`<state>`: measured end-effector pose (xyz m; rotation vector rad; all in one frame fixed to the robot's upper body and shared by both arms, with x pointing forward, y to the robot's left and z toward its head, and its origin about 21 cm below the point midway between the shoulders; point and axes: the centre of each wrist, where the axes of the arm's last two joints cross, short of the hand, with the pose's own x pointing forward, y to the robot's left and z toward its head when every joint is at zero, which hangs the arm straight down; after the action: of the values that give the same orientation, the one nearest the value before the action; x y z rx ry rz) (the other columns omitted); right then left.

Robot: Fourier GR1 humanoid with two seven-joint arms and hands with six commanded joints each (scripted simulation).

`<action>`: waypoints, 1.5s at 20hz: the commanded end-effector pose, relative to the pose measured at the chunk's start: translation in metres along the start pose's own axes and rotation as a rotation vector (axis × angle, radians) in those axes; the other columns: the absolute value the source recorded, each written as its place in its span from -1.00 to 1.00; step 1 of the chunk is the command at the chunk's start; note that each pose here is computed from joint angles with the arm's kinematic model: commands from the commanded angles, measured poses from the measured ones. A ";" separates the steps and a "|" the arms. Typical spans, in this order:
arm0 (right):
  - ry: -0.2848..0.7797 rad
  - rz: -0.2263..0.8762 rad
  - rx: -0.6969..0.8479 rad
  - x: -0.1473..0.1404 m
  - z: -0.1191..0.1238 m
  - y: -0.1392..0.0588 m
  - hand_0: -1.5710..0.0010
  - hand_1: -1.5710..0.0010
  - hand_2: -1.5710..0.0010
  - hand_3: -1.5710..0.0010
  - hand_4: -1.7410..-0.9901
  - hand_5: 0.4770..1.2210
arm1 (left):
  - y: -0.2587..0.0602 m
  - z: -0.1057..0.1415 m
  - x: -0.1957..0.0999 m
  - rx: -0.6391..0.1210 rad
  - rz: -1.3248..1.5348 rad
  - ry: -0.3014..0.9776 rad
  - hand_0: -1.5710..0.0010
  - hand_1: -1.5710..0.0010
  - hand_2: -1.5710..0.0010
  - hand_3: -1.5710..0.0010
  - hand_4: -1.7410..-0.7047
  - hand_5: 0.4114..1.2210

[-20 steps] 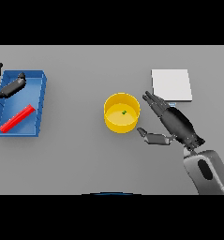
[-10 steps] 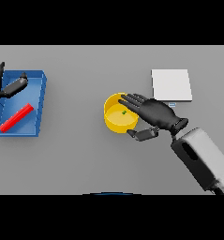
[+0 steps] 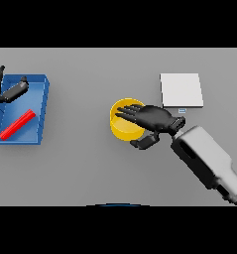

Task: Pick up the red beaker and tilt it to pour out 1 green nut into yellow bowl. Pick up the yellow bowl and place it on the metallic measuring scale.

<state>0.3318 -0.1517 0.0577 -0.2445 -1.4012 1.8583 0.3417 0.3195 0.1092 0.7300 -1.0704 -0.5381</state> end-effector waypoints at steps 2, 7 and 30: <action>0.007 0.015 0.031 0.002 -0.008 0.002 1.00 1.00 1.00 1.00 0.23 -0.47 | 0.001 0.001 0.002 -0.001 -0.002 -0.003 1.00 1.00 1.00 1.00 0.82 -0.20; 0.025 0.050 0.113 0.001 -0.016 0.004 1.00 1.00 1.00 1.00 0.16 -0.45 | 0.002 0.003 -0.002 0.003 0.000 0.002 1.00 1.00 1.00 1.00 0.82 -0.20; 0.039 0.071 0.208 0.007 -0.008 -0.009 -0.94 -0.94 -0.87 -0.52 -0.96 0.97 | 0.009 0.006 -0.002 0.016 0.006 -0.015 1.00 1.00 1.00 1.00 0.81 -0.23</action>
<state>0.3361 -0.1401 0.0652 -0.2250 -1.1771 2.0305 0.3364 0.3250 0.1164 0.7375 -1.0912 -0.5314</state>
